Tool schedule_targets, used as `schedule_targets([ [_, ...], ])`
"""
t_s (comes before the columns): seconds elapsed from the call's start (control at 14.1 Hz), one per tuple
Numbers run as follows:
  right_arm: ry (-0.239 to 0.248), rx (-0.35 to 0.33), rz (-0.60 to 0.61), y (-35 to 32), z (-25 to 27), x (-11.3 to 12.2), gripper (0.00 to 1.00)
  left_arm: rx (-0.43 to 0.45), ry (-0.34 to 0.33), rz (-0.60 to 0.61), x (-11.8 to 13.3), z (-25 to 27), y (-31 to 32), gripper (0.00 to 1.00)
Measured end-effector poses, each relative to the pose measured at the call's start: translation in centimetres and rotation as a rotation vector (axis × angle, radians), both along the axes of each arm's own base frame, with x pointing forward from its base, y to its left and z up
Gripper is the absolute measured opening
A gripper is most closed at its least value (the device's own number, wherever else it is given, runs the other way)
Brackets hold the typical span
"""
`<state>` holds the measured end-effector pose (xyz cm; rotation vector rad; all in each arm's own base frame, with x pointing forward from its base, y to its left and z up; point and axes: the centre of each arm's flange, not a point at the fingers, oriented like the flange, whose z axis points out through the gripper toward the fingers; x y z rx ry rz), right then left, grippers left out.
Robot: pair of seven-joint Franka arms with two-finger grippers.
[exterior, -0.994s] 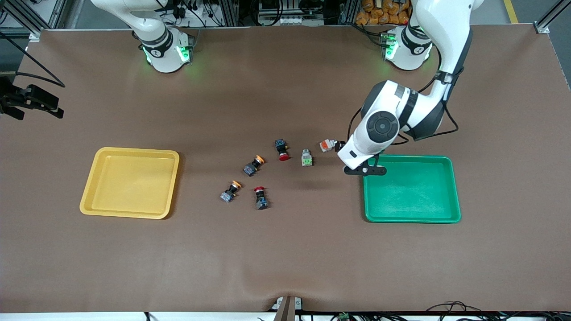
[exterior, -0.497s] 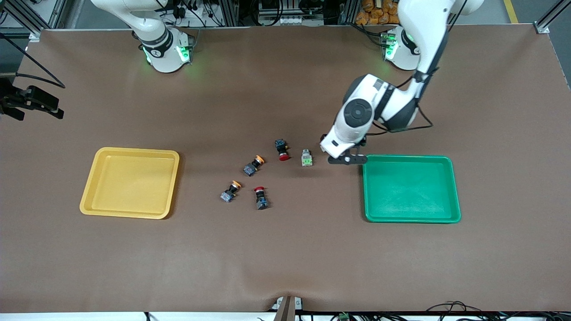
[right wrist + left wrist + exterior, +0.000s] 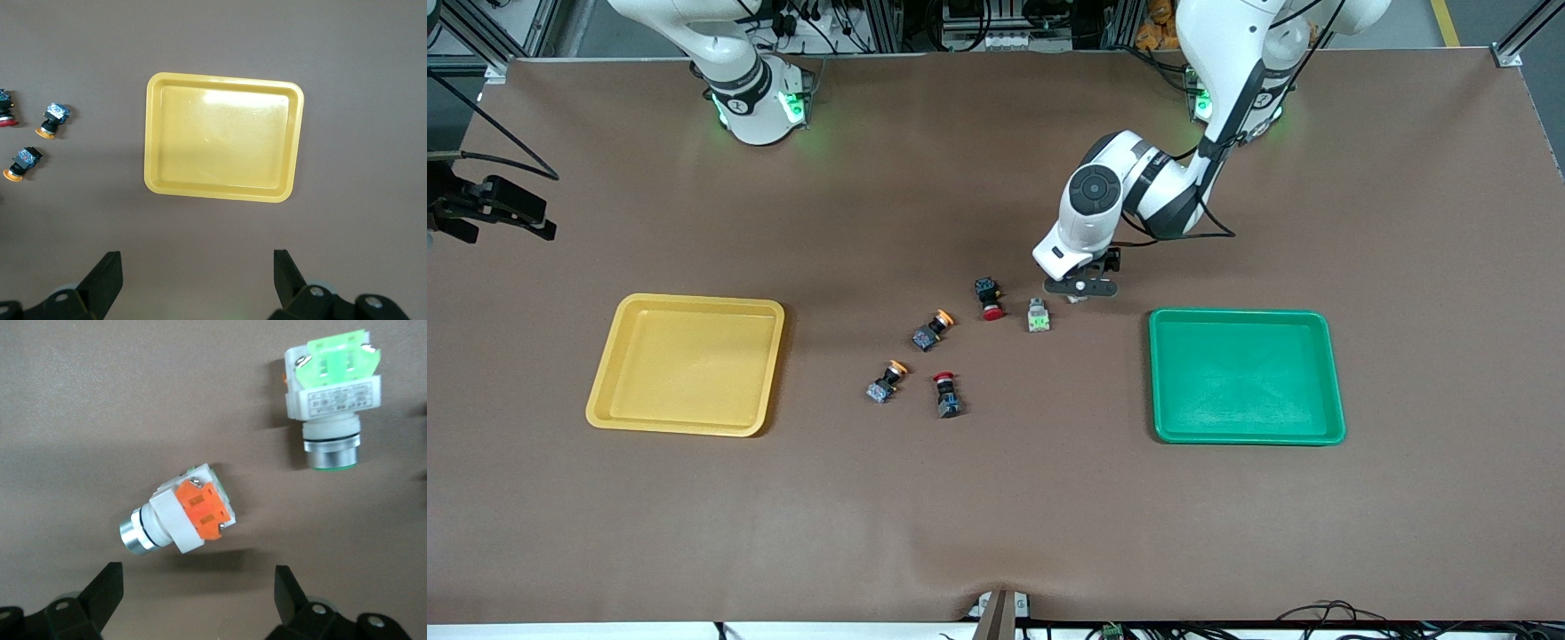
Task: Place green and yellow buttons in trays
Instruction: 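Lower the left gripper and grasp the orange-topped white button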
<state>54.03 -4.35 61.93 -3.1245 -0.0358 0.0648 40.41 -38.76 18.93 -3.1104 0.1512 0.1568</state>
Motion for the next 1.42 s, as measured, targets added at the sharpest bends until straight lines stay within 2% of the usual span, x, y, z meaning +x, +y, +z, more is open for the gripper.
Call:
schedule_targets([
  [0.36,0.0,0.0,0.0,0.0,0.0,0.0,1.0,0.007,-0.046,0.01,2.7,0.4,2.1,1.0],
  [0.64,0.0,0.0,0.0,0.0,0.0,0.0,1.0,-0.022,-0.085,0.034,5.2,1.9,1.8,1.0],
  [1.07,0.0,0.0,0.0,0.0,0.0,0.0,1.0,-0.006,-0.059,0.058,4.4,-0.4,0.5,1.0],
  [1.42,0.0,0.0,0.0,0.0,0.0,0.0,1.0,-0.003,-0.062,0.103,5.2,-0.5,1.2,1.0],
])
